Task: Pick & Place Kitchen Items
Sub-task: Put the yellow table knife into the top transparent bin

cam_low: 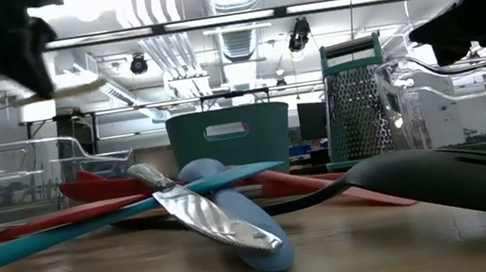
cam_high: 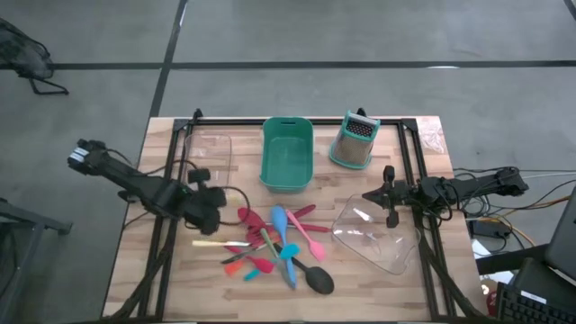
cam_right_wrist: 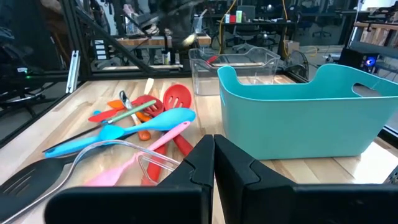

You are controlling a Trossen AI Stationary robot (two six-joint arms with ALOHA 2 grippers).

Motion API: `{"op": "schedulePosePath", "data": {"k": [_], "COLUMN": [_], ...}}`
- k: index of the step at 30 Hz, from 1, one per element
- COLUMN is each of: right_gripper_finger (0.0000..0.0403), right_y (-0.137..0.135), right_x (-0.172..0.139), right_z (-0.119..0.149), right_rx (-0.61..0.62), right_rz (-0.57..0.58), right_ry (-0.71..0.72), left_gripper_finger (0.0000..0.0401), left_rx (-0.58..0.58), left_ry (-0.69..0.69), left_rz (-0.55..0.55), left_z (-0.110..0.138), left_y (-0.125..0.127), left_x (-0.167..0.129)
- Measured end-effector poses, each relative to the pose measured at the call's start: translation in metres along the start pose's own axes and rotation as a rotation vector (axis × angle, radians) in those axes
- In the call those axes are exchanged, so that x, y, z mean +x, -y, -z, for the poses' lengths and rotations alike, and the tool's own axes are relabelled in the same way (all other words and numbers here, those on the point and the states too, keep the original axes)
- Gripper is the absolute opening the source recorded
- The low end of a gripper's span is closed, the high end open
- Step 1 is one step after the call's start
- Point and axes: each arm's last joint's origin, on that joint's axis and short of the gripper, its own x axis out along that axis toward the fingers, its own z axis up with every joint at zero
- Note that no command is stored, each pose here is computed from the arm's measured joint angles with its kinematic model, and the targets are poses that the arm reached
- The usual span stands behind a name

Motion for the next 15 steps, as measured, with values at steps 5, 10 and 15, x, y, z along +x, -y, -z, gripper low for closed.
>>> {"op": "schedulePosePath", "data": {"k": [5,10,15], "right_gripper_finger": [0.0008,0.0008,0.0008], "right_y": [0.0,0.0,0.0], "right_x": [0.0,0.0,0.0], "right_z": [0.0,0.0,0.0], "right_rx": [0.0,0.0,0.001], "right_rz": [0.0,0.0,0.0], "right_ry": [0.0,0.0,0.0], "left_gripper_finger": [0.0055,0.0056,0.0057], "left_rx": [-0.22,-0.327,-0.416], "left_ry": [0.163,0.202,0.208], "left_rz": [-0.189,-0.307,-0.41], "left_z": [0.001,0.005,0.01], "left_y": [-0.02,-0.038,-0.049], "left_x": [-0.008,-0.009,0.001]}}
